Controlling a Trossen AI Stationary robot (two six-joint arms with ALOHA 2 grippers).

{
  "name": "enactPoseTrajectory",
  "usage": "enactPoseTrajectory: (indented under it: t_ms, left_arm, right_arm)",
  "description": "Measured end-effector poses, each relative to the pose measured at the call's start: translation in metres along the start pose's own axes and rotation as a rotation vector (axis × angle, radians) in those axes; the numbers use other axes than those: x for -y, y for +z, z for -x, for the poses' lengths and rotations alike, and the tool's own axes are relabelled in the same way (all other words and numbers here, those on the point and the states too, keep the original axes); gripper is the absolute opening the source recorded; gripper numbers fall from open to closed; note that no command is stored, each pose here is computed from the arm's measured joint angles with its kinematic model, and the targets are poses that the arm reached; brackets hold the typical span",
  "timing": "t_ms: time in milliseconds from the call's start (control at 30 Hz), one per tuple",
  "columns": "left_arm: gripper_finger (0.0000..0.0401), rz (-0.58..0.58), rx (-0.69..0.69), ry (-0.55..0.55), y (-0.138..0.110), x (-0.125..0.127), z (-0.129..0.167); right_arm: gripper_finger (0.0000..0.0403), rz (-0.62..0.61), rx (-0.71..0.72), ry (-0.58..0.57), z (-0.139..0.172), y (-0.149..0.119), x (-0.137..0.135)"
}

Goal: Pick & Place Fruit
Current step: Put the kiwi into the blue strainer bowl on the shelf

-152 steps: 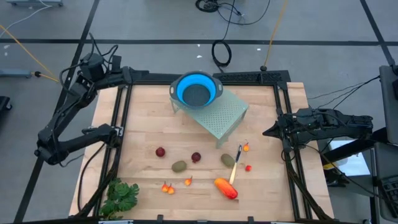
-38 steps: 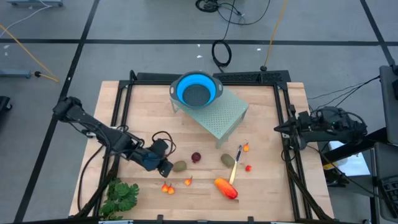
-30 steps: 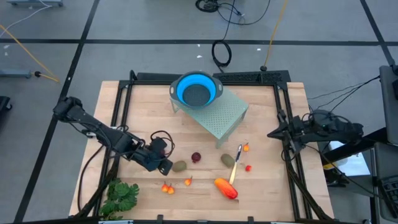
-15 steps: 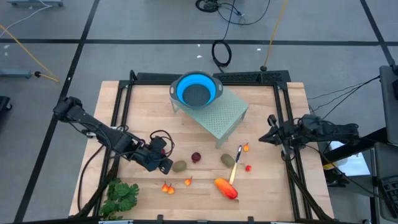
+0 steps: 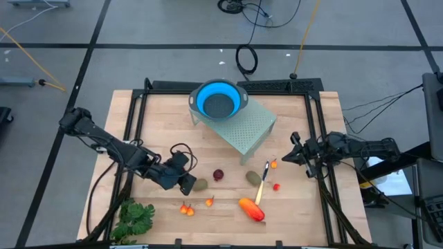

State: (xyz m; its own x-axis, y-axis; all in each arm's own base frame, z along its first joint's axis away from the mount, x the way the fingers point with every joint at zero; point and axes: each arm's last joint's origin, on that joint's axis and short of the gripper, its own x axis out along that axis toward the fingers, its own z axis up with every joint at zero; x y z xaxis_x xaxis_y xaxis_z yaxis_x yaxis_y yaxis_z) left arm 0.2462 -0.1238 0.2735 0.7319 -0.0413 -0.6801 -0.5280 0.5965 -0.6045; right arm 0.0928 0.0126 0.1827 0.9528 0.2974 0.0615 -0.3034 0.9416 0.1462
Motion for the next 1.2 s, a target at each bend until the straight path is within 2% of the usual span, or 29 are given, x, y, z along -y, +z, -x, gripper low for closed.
enactPoseTrajectory:
  t_ms: [200,433,500,700,933,1200]
  left_arm:
    - [0.0,-0.046,-0.041,0.047,-0.004,0.009,-0.019]
    - [0.0,-0.135,-0.176,0.248,-0.007,0.028,-0.041]
    - [0.0,-0.155,-0.22,0.275,-0.009,0.033,-0.048]
    - [0.0,-0.185,-0.276,0.281,-0.013,0.04,-0.064]
    - [0.0004,-0.171,-0.287,0.278,-0.011,0.039,-0.064]
    - [0.0039,-0.163,-0.305,0.27,-0.011,0.039,-0.065]
  right_arm:
    - [0.0,-0.011,-0.011,-0.003,-0.001,-0.004,0.001]
    - [0.0,-0.012,-0.011,-0.003,-0.001,-0.004,0.001]
    - [0.0,-0.011,-0.011,-0.004,-0.001,-0.004,0.001]
    - [0.0,-0.008,-0.011,-0.003,-0.001,-0.004,0.001]
    - [0.0,-0.008,-0.011,-0.003,-0.001,-0.004,0.001]
    - [0.0,-0.008,-0.011,-0.002,-0.001,-0.004,0.001]
